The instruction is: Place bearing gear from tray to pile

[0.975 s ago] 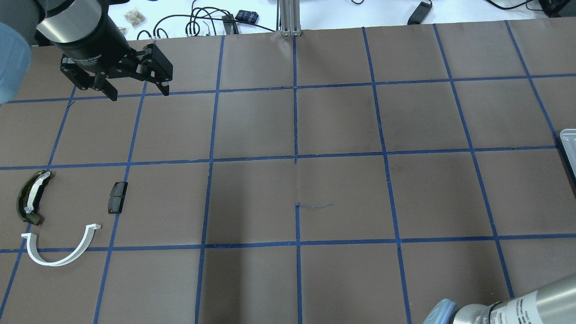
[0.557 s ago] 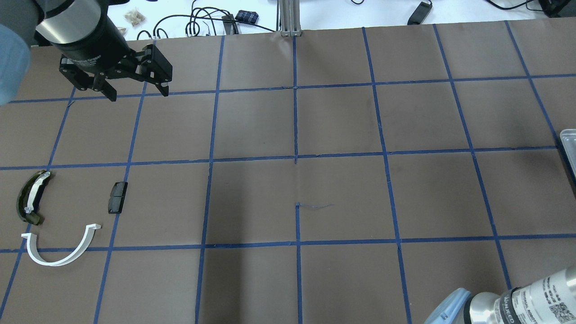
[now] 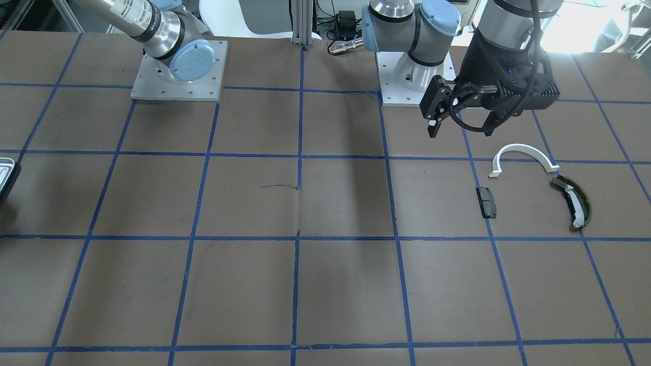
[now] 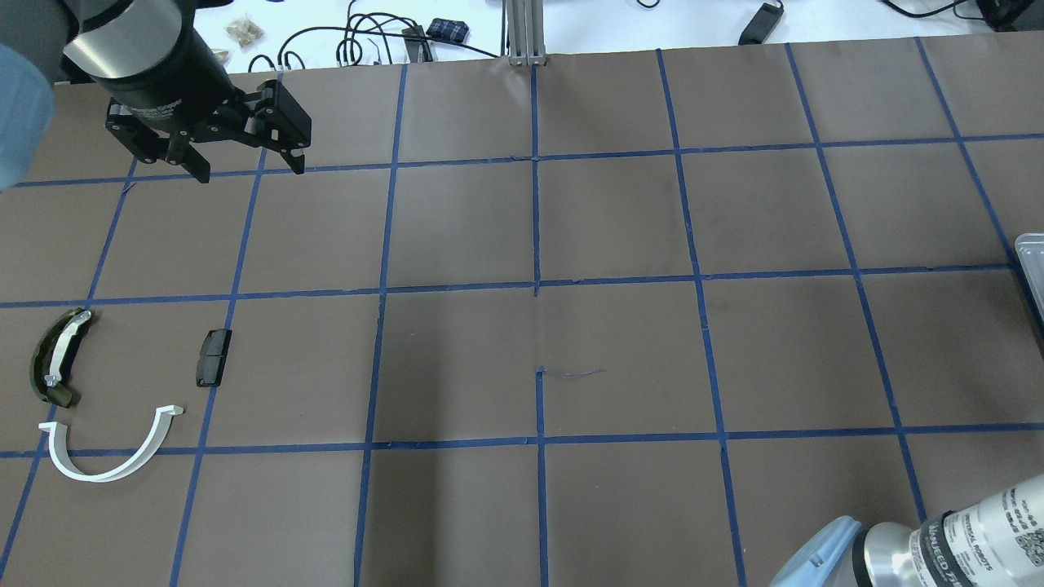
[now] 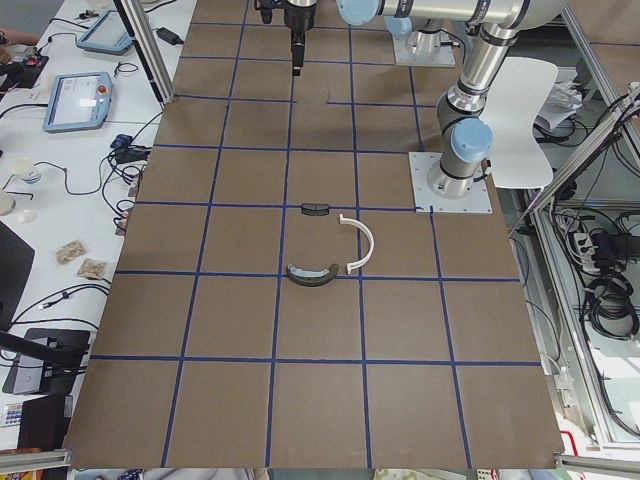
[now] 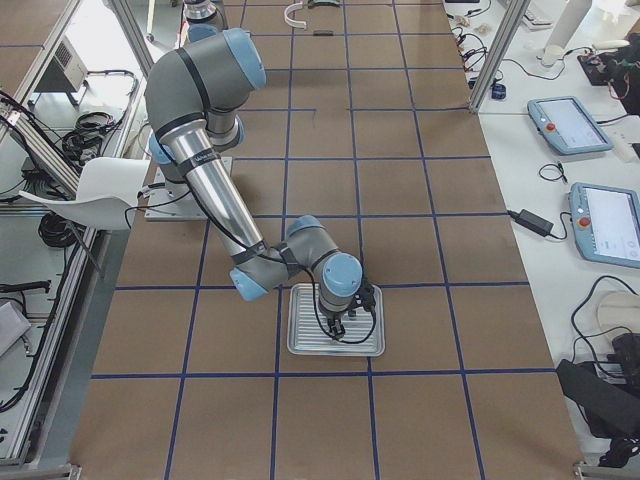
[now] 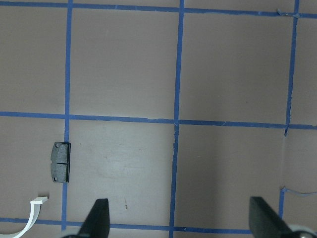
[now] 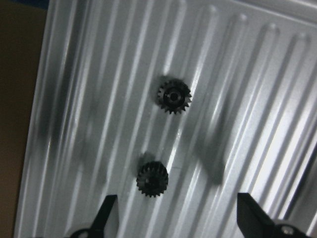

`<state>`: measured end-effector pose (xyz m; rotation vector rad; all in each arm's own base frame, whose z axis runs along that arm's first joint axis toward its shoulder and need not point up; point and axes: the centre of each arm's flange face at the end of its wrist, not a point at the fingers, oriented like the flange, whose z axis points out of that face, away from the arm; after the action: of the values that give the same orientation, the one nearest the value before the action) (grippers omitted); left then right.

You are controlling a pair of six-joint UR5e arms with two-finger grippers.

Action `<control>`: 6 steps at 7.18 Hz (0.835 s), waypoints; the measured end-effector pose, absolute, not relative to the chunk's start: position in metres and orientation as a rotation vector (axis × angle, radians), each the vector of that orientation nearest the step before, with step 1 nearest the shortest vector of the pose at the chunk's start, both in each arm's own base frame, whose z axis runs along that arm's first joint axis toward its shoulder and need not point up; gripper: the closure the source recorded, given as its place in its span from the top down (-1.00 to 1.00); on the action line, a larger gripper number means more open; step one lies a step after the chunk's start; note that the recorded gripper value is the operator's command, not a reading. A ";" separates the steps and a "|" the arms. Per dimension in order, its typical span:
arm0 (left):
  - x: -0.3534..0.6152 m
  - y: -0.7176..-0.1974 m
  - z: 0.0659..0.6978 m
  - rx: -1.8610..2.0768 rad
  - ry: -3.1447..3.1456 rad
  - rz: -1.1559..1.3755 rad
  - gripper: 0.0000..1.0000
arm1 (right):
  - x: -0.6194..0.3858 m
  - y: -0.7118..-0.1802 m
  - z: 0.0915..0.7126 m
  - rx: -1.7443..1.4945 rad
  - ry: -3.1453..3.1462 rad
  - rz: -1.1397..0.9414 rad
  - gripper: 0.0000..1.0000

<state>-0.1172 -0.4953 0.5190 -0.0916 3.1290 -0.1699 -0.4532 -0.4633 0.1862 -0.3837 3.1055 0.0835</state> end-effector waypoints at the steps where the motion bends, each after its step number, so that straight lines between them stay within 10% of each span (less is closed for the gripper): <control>1: -0.117 -0.495 0.519 -0.091 3.129 -0.170 1.00 | -0.448 -0.462 0.181 -0.384 3.110 0.080 0.68; 6: -0.117 -0.494 0.519 -0.087 3.127 -0.170 1.00 | -0.443 -0.463 0.178 -0.396 3.137 0.058 -0.78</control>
<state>-0.1172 -0.4943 0.5190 -0.0873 3.1274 -0.1702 -0.4428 -0.4626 0.1784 -0.3964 3.1368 0.0583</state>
